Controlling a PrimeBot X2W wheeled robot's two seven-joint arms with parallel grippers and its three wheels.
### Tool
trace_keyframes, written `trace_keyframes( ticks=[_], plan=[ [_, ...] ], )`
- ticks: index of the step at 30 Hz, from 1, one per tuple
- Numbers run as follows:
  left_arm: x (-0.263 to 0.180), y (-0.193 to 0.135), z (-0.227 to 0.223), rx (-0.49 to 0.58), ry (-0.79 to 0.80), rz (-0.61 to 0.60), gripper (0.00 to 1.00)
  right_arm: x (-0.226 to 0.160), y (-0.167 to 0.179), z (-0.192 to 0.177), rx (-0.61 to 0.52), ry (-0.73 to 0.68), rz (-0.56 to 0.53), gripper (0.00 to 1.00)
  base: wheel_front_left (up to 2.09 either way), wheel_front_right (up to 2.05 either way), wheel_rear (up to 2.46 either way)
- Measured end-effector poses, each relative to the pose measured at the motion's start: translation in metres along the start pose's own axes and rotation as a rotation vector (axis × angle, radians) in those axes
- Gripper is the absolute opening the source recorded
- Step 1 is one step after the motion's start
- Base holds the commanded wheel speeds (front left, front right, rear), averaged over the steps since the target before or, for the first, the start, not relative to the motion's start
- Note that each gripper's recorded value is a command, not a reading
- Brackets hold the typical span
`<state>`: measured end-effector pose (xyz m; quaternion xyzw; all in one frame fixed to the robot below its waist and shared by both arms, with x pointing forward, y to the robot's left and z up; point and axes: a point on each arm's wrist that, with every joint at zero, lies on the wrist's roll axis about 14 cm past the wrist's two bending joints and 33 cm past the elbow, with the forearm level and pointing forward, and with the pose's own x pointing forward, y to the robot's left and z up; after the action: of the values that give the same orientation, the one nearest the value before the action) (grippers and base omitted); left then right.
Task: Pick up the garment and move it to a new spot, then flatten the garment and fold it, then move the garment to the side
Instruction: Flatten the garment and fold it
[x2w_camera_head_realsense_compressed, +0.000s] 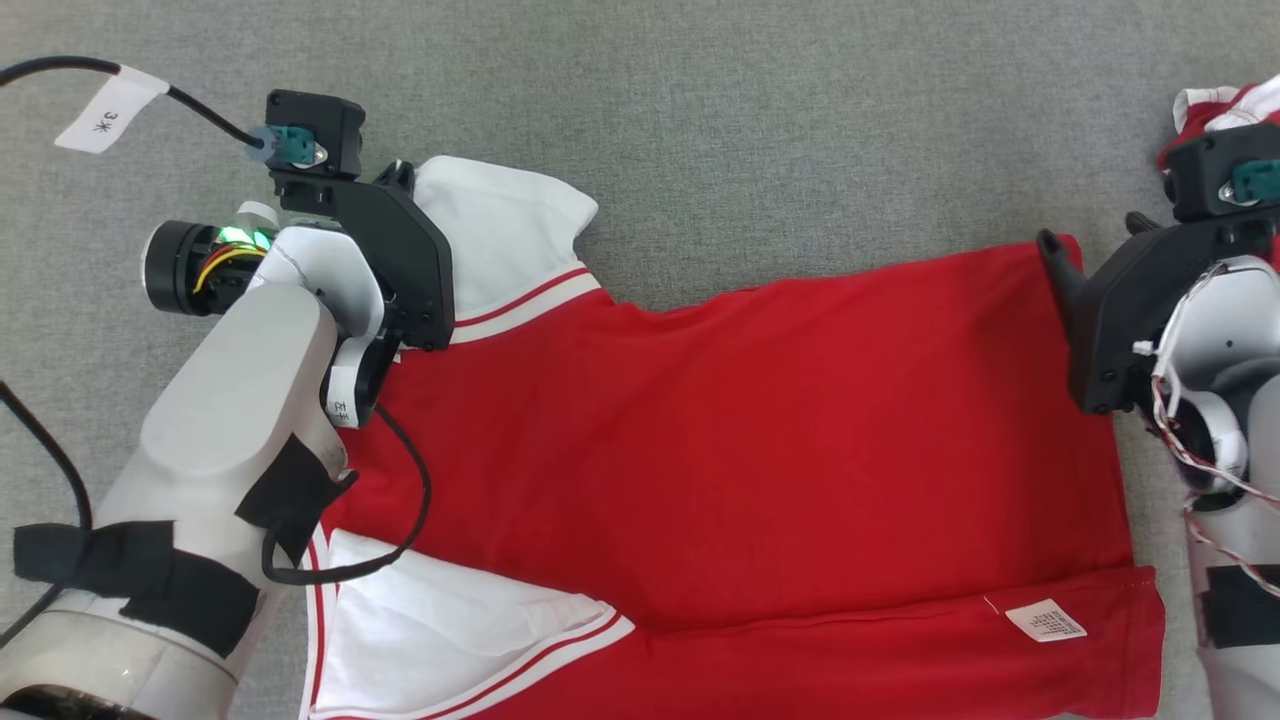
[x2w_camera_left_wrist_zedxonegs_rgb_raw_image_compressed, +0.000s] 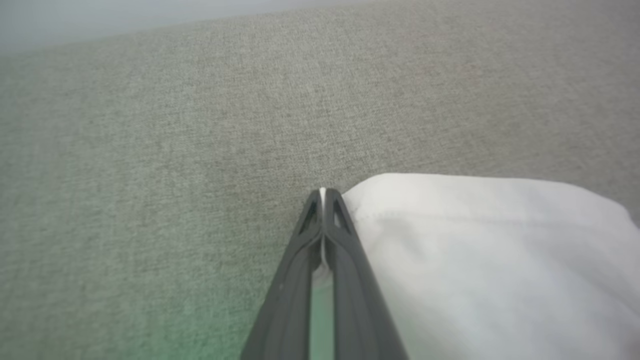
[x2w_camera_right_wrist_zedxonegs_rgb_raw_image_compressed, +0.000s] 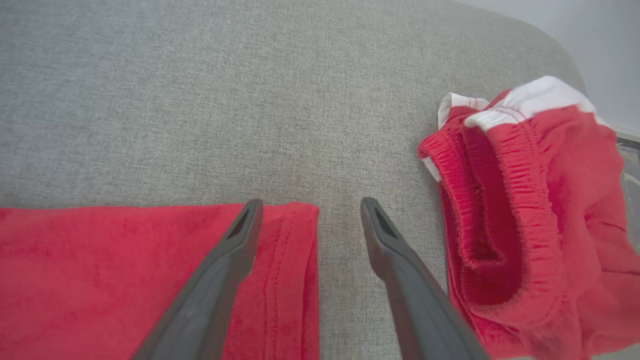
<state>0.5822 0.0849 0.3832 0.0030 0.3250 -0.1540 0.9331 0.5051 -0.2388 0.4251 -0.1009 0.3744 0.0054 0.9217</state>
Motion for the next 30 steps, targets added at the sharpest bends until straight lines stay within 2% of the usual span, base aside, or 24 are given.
trace_keyframes(
  ticks=[11, 29, 30],
  plan=[
    [0.005, -0.001, -0.001, 0.001, 0.002, -0.009, 0.00, 0.000, -0.022, -0.018, -0.033, 0.101, -0.037, 1.00, 0.00, 0.00, 0.00],
    [0.009, 0.003, -0.005, -0.006, -0.003, -0.010, 0.00, 0.023, 0.002, -0.029, -0.069, 0.146, 0.031, 1.00, 0.00, 0.00, 0.00],
    [0.009, 0.003, -0.006, -0.007, -0.002, -0.011, 0.00, 0.024, 0.003, -0.029, -0.070, 0.146, 0.034, 0.96, 0.00, 0.00, 0.00]
  ],
)
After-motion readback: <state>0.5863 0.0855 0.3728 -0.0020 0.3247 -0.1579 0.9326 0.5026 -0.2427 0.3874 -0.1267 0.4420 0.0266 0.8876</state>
